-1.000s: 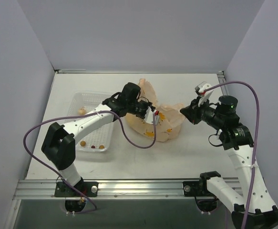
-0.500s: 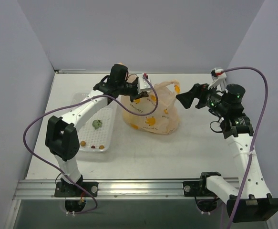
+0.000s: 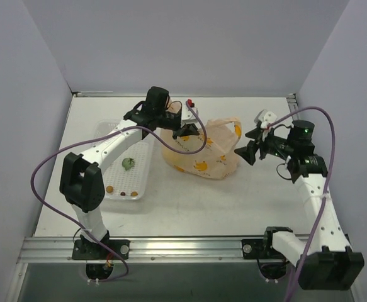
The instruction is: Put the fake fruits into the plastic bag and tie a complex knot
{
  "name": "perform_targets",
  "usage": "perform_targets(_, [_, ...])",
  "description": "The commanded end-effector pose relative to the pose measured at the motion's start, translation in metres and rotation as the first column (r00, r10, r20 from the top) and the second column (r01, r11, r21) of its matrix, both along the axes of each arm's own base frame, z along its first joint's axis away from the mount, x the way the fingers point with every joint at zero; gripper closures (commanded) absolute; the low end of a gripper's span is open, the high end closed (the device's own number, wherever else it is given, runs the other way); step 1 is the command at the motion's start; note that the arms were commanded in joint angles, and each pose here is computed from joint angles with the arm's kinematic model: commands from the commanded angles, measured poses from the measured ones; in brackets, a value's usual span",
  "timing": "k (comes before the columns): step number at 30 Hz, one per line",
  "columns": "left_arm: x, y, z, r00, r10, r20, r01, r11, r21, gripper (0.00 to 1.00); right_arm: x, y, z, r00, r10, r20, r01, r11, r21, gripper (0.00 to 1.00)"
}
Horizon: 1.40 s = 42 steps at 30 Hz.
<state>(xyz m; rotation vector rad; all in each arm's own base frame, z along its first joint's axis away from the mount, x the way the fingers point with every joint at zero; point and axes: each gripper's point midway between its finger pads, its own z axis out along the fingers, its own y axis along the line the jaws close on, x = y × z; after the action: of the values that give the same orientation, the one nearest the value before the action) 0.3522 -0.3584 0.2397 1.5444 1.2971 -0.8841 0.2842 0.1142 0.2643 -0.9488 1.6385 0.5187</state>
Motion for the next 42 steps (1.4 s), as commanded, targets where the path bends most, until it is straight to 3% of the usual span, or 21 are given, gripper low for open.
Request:
perform_targets(1, [-0.012, -0.007, 0.031, 0.997, -0.052, 0.052, 0.054, 0.997, -0.048, 1.0, 0.024, 0.012, 0.011, 0.995, 0.069, 0.07, -0.071, 0.997, 0.029, 0.32])
perform_targets(3, [-0.014, -0.015, 0.029, 0.997, -0.047, 0.056, 0.049, 0.998, -0.036, 1.0, 0.031, 0.029, 0.018, 0.995, 0.082, 0.06, -0.086, 0.993, 0.075, 0.39])
perform_targets(5, [-0.019, -0.02, 0.028, 0.998, -0.054, 0.039, 0.056, 0.998, -0.036, 1.0, 0.032, 0.046, 0.02, 0.994, 0.102, 0.047, -0.107, 0.989, 0.102, 0.39])
perform_targets(9, [-0.031, -0.025, 0.023, 0.996, -0.088, 0.018, 0.089, 0.995, -0.036, 1.0, 0.036, 0.068, 0.018, 0.994, 0.105, 0.019, -0.107, 0.98, 0.166, 0.17])
perform_targets(12, [-0.037, -0.026, 0.023, 0.992, -0.124, 0.034, 0.126, 0.991, -0.041, 1.0, 0.042, 0.077, 0.016, 0.995, 0.101, 0.022, -0.103, 0.979, 0.175, 0.08])
perform_targets(20, [-0.046, -0.029, 0.014, 0.981, -0.187, 0.056, 0.188, 0.982, -0.022, 1.0, 0.059, 0.094, 0.03, 0.987, 0.158, 0.037, -0.162, 0.966, 0.201, 0.07])
perform_targets(22, [-0.045, -0.029, 0.013, 0.982, -0.181, 0.055, 0.182, 0.983, -0.016, 1.0, 0.058, 0.098, 0.032, 0.983, 0.183, 0.019, -0.183, 0.962, 0.204, 0.24])
perform_targets(27, [-0.034, -0.028, 0.012, 0.993, -0.106, 0.056, 0.105, 0.994, 0.019, 1.0, 0.063, 0.098, 0.03, 0.986, 0.154, -0.067, -0.134, 0.962, 0.237, 1.0])
perform_targets(30, [-0.013, -0.021, 0.012, 0.998, 0.056, 0.032, -0.058, 0.997, 0.052, 0.93, 0.083, 0.079, 0.029, 0.993, -0.016, -0.121, 0.044, 0.972, 0.231, 1.0])
perform_targets(33, [0.01, -0.007, 0.029, 0.965, 0.256, 0.052, -0.257, 0.966, 0.003, 0.83, 0.104, 0.042, 0.024, 0.956, -0.226, -0.186, 0.267, 0.934, 0.238, 1.0])
perform_targets(35, [0.004, 0.009, 0.032, 0.933, 0.359, 0.015, -0.359, 0.933, -0.033, 0.61, 0.109, 0.027, 0.024, 0.936, -0.277, -0.218, 0.329, 0.909, 0.257, 1.0])
perform_targets(38, [-0.015, 0.021, 0.053, 0.925, 0.378, 0.043, -0.37, 0.92, -0.131, 0.29, 0.106, 0.019, 0.028, 0.948, -0.239, -0.21, 0.292, 0.916, 0.276, 1.0])
perform_targets(42, [-0.041, 0.023, 0.089, 0.955, 0.28, 0.094, -0.26, 0.948, -0.183, 0.17, 0.091, 0.025, 0.032, 0.987, -0.133, -0.094, 0.154, 0.953, 0.262, 1.0])
